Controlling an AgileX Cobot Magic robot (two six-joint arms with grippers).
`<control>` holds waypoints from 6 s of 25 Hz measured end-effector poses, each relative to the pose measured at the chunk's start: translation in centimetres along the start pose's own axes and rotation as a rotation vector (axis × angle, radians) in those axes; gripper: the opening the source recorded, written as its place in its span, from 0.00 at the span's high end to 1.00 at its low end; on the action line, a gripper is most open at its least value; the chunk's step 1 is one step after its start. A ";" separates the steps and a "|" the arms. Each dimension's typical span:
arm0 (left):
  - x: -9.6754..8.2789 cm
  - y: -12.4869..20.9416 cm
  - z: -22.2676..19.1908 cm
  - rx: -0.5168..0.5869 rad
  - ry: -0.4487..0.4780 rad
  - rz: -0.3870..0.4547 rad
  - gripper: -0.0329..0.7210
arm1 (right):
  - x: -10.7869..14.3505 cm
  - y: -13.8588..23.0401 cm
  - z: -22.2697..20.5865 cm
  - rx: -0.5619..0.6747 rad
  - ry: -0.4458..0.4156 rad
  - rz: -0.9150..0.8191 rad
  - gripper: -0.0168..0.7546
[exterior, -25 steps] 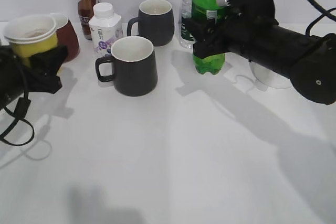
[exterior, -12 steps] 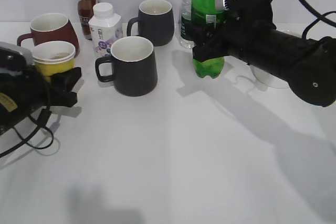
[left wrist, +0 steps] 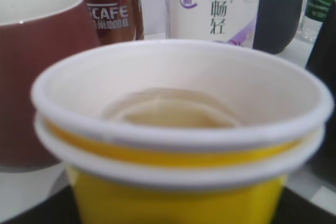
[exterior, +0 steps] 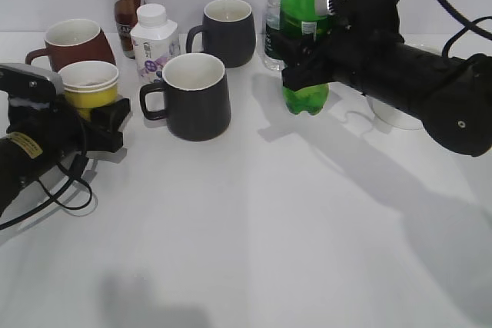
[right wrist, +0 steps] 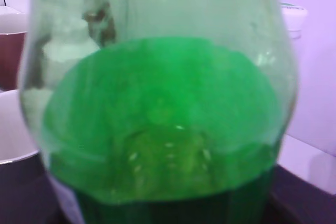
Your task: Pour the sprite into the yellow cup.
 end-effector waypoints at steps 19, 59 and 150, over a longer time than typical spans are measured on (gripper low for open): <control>-0.7 -0.2 4.7 0.057 -0.010 0.018 0.17 | -0.2 2.8 -0.8 0.029 -0.009 -0.017 0.42; -0.7 -2.6 14.3 0.829 -0.130 0.328 0.18 | 0.7 3.2 7.4 0.440 0.108 -0.262 0.22; -1.8 -11.9 35.6 0.352 -0.368 0.065 0.52 | 4.3 -3.4 38.2 0.253 0.628 -0.281 0.34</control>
Point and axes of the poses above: a point on each arm's last joint axis where the gripper is mounted, z pointing back along that axis away from the gripper, x along the wrist's bending axis when the last joint is at zero, y = z × x, the point moved 3 cm from there along -z, pointing out along that axis toward the gripper, and after that the axes turned 10 degrees about -z, right-handed, at the moved point
